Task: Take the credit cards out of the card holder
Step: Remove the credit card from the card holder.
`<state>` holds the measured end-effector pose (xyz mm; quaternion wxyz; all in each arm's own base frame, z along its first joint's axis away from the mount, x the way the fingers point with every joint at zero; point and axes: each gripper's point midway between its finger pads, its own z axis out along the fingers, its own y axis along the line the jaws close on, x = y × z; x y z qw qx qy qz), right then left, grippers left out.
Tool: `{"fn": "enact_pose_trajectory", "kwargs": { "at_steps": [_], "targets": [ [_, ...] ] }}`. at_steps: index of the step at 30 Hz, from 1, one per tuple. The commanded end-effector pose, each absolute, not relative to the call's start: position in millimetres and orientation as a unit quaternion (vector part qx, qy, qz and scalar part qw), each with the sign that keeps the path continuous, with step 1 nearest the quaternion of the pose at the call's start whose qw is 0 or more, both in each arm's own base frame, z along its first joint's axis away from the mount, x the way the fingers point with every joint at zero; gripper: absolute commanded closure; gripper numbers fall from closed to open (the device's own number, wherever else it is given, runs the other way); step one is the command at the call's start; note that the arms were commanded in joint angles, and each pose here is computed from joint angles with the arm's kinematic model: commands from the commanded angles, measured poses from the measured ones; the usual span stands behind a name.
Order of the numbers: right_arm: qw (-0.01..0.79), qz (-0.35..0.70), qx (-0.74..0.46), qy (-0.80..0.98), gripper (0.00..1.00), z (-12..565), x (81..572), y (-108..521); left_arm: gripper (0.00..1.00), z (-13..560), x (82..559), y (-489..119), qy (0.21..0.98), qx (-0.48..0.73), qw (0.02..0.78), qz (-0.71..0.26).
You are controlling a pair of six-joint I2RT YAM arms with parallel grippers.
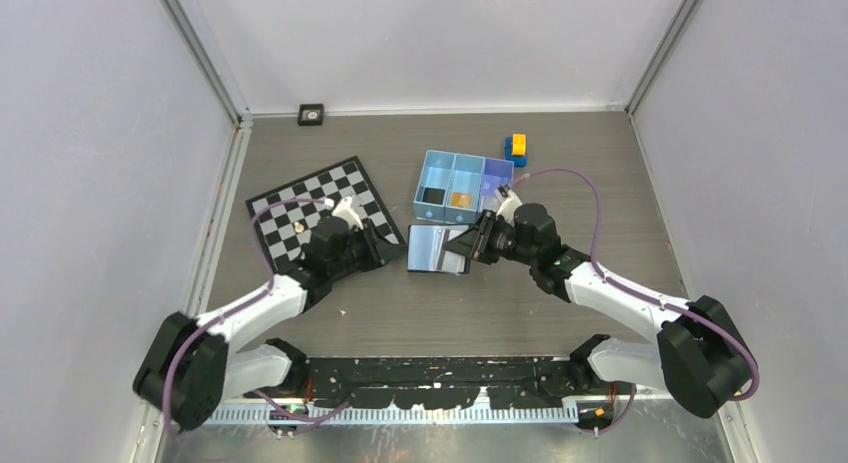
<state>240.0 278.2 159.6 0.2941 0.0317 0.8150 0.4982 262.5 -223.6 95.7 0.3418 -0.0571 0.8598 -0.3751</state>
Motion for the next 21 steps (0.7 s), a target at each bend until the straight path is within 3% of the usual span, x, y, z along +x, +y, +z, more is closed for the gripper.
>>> {"fn": "enact_pose_trajectory", "kwargs": {
  "at_steps": [1,7,21],
  "targets": [
    [0.324,0.501,0.025,0.802,1.0,177,250,279,0.7,144,271,-197,0.817,-0.069,0.449,-0.356],
    [0.313,0.519,0.009,0.796,0.99,180,246,286,0.71,218,236,-224,0.696,0.03,0.518,-0.496],
    [0.289,0.593,-0.053,0.749,1.0,202,224,311,0.77,211,223,-286,0.693,0.104,0.376,-0.607]
  ]
}}
